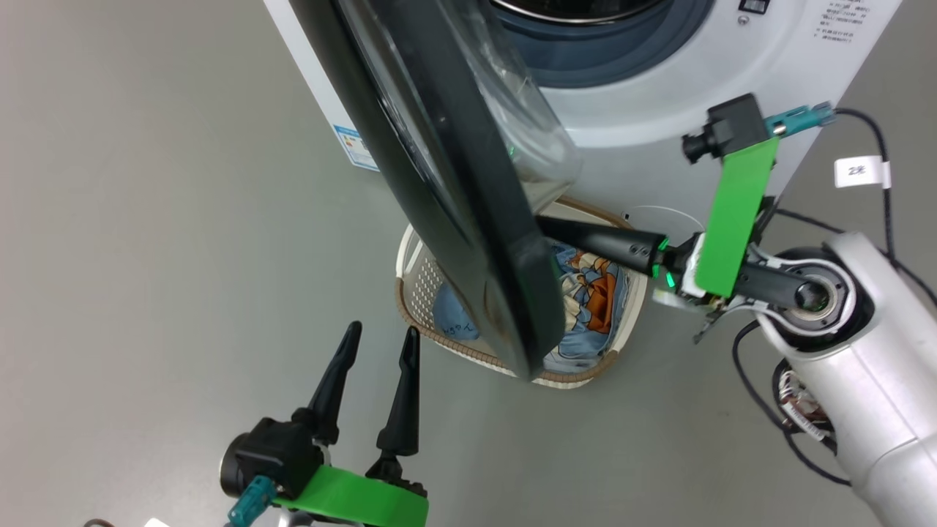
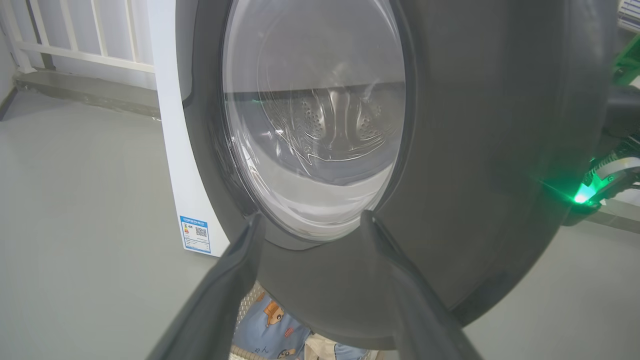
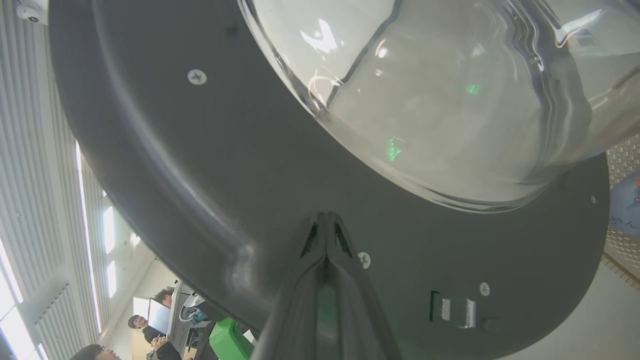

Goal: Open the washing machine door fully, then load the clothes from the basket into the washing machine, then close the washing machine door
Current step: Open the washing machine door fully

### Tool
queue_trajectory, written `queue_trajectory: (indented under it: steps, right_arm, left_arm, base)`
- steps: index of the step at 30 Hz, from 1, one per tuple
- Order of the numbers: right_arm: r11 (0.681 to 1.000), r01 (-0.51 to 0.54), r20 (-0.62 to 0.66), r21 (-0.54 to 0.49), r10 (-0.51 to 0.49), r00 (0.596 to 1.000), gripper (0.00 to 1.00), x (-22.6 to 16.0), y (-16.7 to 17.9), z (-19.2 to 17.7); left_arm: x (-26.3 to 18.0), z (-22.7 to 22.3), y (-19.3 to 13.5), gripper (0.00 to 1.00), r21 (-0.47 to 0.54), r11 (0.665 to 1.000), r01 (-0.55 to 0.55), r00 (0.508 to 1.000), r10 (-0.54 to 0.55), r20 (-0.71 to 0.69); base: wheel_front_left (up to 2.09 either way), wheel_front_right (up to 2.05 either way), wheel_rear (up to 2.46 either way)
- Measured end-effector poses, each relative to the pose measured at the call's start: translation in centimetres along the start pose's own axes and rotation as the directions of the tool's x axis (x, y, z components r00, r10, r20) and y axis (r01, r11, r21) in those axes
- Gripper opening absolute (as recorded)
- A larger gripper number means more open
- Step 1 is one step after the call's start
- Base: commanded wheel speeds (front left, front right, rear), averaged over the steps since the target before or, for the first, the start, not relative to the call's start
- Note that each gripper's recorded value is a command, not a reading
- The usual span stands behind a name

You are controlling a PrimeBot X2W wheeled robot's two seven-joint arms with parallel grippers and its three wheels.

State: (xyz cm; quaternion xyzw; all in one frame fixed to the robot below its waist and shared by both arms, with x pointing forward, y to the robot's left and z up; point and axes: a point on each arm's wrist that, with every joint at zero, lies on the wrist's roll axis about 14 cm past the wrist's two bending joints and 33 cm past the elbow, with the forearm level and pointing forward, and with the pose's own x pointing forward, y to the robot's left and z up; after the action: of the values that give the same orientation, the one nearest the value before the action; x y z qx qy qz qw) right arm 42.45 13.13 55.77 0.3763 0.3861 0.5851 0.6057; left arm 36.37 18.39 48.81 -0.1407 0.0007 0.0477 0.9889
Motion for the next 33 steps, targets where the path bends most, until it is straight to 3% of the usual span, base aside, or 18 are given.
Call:
queue_trajectory:
  steps: [6,13,14,15,18,19,20,21,33]
  right_arm:
    - [1.000,-0.014,-0.016,-0.001,0.014,1.000,0.00,0.5,1.0,-1.0]
    - [0.999,0.025,0.062,-0.026,-0.023,0.998,0.00,-0.4,1.0,-0.2]
    - [0.999,0.033,0.078,-0.021,-0.031,0.997,0.04,-0.6,0.9,-0.1]
    - [0.999,0.043,0.093,-0.016,-0.041,0.995,0.18,-0.9,0.6,0.0]
    - [0.998,0.064,0.144,-0.010,-0.062,0.988,0.46,-1.9,0.4,0.5]
    - [0.997,0.072,0.161,-0.008,-0.069,0.985,0.74,-2.2,0.3,0.7]
    - [0.997,0.078,0.178,-0.009,-0.075,0.981,0.93,-2.6,0.3,0.9]
    - [0.996,0.085,0.195,-0.009,-0.082,0.977,1.00,-2.9,0.3,1.1]
    - [0.978,0.207,0.410,0.030,-0.201,0.890,1.00,-8.7,-1.6,1.8]
  left_arm:
    - [-0.6,0.1,0.2,1.00,0.005,1.000,-0.007,1.000,0.007,0.002]
    - [-0.5,0.0,-0.2,1.00,-0.003,1.000,0.020,1.000,-0.020,0.001]
    - [-0.5,-0.1,-0.3,1.00,-0.005,1.000,0.026,1.000,-0.026,-0.002]
    - [-0.5,-0.2,-0.3,1.00,-0.006,1.000,0.030,1.000,-0.030,-0.004]
    - [-0.5,-0.4,-0.5,1.00,-0.001,0.999,0.047,0.999,-0.047,-0.008]
    - [-0.4,-0.3,-0.6,1.00,-0.001,0.999,0.050,0.999,-0.050,-0.008]
    - [-0.4,-0.3,-0.7,1.00,0.003,0.998,0.056,0.998,-0.056,-0.007]
    - [-0.4,-0.3,-0.7,1.00,0.006,0.998,0.060,0.998,-0.060,-0.007]
    - [0.3,0.0,-0.7,1.00,0.020,0.995,0.098,0.995,-0.099,0.003]
  base:
    - [0.00,0.00,0.00]
    - [0.00,0.00,0.00]
    - [0.00,0.00,0.00]
    - [0.00,0.00,0.00]
    - [0.00,0.00,0.00]
    - [0.00,0.00,0.00]
    - [0.00,0.00,0.00]
    - [0.00,0.00,0.00]
    - [0.00,0.00,0.00]
